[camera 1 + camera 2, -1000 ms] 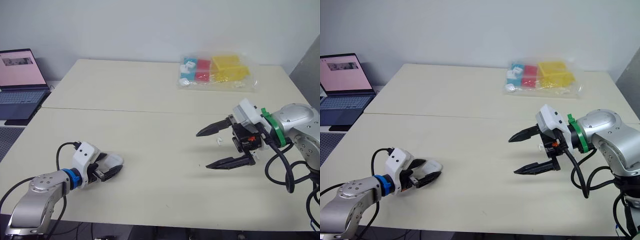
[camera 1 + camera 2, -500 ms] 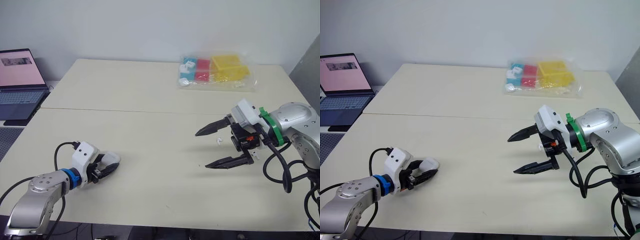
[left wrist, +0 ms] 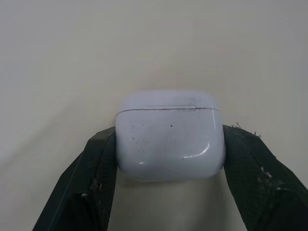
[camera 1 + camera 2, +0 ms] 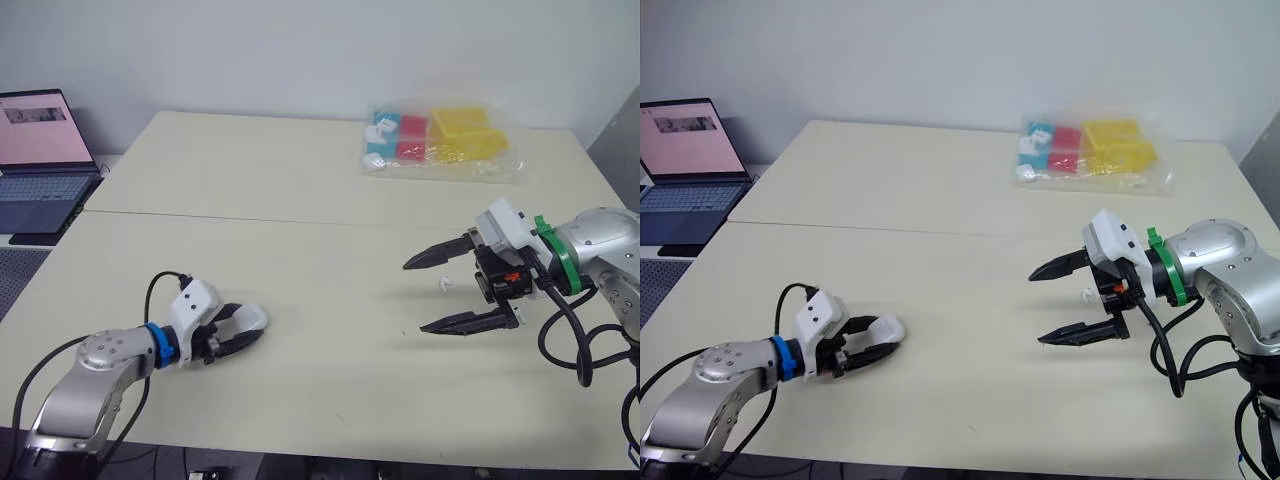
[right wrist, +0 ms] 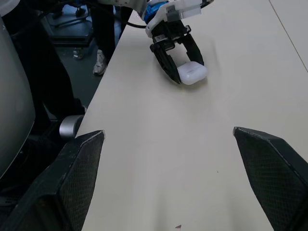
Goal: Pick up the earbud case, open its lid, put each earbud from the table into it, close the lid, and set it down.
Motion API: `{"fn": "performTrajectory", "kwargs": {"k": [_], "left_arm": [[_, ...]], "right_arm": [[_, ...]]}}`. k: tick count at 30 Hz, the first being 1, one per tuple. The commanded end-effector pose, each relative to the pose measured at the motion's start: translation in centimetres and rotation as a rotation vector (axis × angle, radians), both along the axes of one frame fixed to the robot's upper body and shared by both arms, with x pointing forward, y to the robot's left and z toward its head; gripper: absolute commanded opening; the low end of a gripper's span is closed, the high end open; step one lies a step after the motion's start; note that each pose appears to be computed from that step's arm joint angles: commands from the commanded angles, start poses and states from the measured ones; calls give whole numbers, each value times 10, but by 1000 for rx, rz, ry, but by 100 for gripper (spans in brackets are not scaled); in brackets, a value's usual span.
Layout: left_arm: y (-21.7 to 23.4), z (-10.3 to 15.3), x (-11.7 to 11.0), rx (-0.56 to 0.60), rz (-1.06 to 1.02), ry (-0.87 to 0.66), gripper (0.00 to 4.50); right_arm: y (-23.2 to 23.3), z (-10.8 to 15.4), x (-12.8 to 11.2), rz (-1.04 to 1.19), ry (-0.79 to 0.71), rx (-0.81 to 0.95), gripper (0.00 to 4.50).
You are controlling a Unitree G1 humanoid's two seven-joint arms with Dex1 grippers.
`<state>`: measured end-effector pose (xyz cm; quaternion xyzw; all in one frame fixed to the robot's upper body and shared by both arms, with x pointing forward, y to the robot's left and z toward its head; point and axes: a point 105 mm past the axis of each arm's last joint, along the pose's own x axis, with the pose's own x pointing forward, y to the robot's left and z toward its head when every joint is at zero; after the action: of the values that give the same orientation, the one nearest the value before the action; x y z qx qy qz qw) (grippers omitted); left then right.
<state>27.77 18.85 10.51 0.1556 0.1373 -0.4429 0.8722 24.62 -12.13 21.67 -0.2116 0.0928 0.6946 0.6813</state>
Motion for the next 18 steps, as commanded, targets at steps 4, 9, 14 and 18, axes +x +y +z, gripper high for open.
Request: {"fn": "performTrajectory", "kwargs": {"k": [4, 9, 14, 18], "left_arm": [[-67, 40, 11, 0, -318, -292, 279], [-91, 50, 16, 57, -451, -490, 279], [-114, 62, 20, 103, -551, -723, 279], [-119, 63, 20, 88, -575, -786, 279]], "right_arm": [[-3, 15, -1, -89, -34, 66, 450], [3, 22, 3, -229, 53, 196, 450], [3, -13, 4, -460, 373, 120, 450], [16, -21, 9, -519, 440, 171, 450]]}}
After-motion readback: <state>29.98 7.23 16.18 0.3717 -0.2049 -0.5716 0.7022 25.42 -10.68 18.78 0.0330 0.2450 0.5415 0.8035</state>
